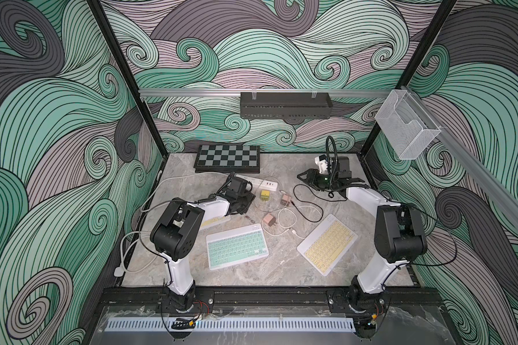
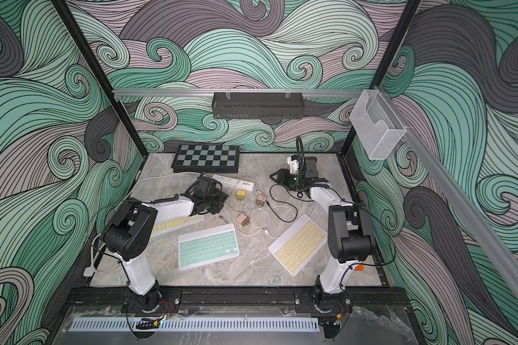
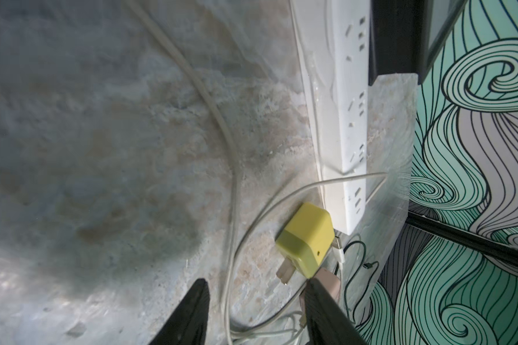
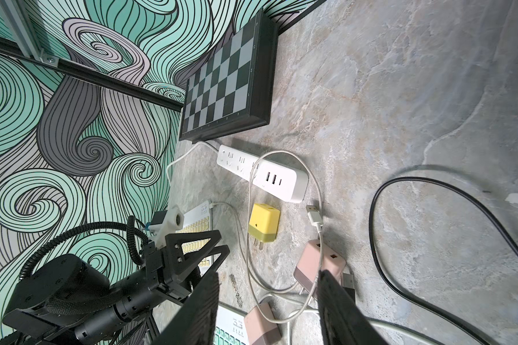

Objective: Unplug the wireless keyboard
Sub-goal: Pick up the keyboard from the center of the board.

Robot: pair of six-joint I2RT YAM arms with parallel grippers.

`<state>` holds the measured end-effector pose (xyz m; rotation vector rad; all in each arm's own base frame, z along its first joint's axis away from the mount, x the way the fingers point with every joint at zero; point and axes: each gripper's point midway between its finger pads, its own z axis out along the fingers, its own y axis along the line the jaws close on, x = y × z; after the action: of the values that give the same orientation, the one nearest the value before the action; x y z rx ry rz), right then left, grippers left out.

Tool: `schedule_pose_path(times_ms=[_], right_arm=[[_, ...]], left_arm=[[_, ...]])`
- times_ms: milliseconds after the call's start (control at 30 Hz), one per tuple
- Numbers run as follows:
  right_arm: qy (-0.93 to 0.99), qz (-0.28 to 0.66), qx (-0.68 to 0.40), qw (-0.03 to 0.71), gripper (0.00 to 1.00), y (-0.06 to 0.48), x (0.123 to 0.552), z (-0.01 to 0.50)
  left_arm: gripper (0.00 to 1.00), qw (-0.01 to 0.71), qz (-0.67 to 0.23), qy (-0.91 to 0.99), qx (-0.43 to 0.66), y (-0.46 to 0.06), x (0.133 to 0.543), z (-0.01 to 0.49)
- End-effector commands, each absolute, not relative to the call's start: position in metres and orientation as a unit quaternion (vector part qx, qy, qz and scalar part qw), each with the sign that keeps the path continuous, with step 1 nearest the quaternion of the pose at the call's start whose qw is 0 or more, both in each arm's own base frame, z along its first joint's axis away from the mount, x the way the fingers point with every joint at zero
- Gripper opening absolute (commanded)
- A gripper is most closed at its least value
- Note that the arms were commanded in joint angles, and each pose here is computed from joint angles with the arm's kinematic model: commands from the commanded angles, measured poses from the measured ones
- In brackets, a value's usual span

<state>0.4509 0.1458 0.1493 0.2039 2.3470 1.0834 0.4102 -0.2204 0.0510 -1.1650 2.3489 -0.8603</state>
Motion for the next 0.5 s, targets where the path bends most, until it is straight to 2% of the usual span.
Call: schedule_pose_path(times_ms=[0, 333, 400, 467], right_arm=[[0.866, 0.411, 0.072, 0.275, 0.54, 0.146, 0.45, 0.155], [0.865, 0.412, 0.07, 0.277, 0.54, 0.146, 0.449, 0.158], [0.864, 0.412, 0.07, 0.279, 0.54, 0.146, 0.449, 0.16], [0.864, 0.413, 0.07, 0.279, 0.54, 0.146, 0.449, 0.161]], left_arm=[[0.53, 0.196, -0.296, 0.816, -0.457, -0.211, 0.416, 0.045], [0.52, 0.191, -0.321, 0.796, -0.476, -0.22, 0.431, 0.025], [0.47, 0.19, -0.323, 0.795, -0.477, -0.222, 0.433, 0.021], [0.34, 0.193, -0.327, 0.792, -0.478, -0.222, 0.436, 0.019]])
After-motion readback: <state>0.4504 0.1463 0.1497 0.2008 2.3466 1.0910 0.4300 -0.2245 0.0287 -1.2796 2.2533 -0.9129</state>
